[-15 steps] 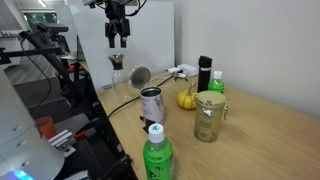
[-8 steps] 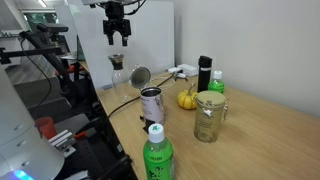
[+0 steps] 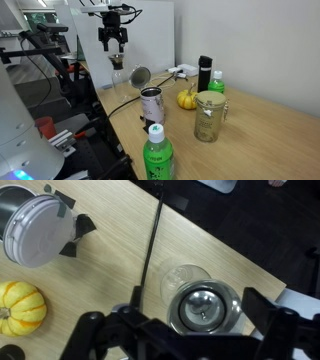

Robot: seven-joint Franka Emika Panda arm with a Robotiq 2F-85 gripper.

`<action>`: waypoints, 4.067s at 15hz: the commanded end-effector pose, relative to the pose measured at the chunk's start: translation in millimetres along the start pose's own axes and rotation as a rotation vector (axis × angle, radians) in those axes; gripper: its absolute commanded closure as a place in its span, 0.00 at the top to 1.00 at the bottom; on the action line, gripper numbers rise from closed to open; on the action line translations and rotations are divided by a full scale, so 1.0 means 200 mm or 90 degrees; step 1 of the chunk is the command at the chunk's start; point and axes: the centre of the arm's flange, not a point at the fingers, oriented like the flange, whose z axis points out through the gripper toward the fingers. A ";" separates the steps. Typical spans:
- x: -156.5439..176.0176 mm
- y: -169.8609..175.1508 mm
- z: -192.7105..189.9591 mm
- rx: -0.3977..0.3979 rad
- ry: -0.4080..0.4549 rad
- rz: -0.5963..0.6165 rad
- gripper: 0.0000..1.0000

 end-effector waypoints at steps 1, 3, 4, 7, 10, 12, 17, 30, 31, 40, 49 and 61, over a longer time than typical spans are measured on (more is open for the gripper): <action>0.01 -0.01 -0.01 -0.004 0.002 -0.004 1.00; 0.01 0.00 -0.02 -0.007 0.005 -0.005 1.00; 0.01 0.00 -0.02 -0.007 0.005 -0.005 1.00; 0.01 -0.02 -0.01 -0.008 0.008 -0.007 1.00; 0.02 -0.09 -0.02 -0.006 0.016 -0.026 1.00; 0.02 -0.13 -0.02 -0.011 0.021 -0.036 1.00; 0.07 -0.17 0.00 -0.016 0.050 -0.047 1.00; 0.11 -0.19 0.03 -0.017 0.058 -0.045 0.99; 0.10 -0.20 0.03 -0.017 0.058 -0.044 0.96; 0.09 -0.21 0.02 -0.019 0.060 -0.037 0.80; 0.09 -0.20 0.05 -0.022 0.058 -0.029 0.71; 0.10 -0.18 0.07 -0.020 0.056 -0.018 0.32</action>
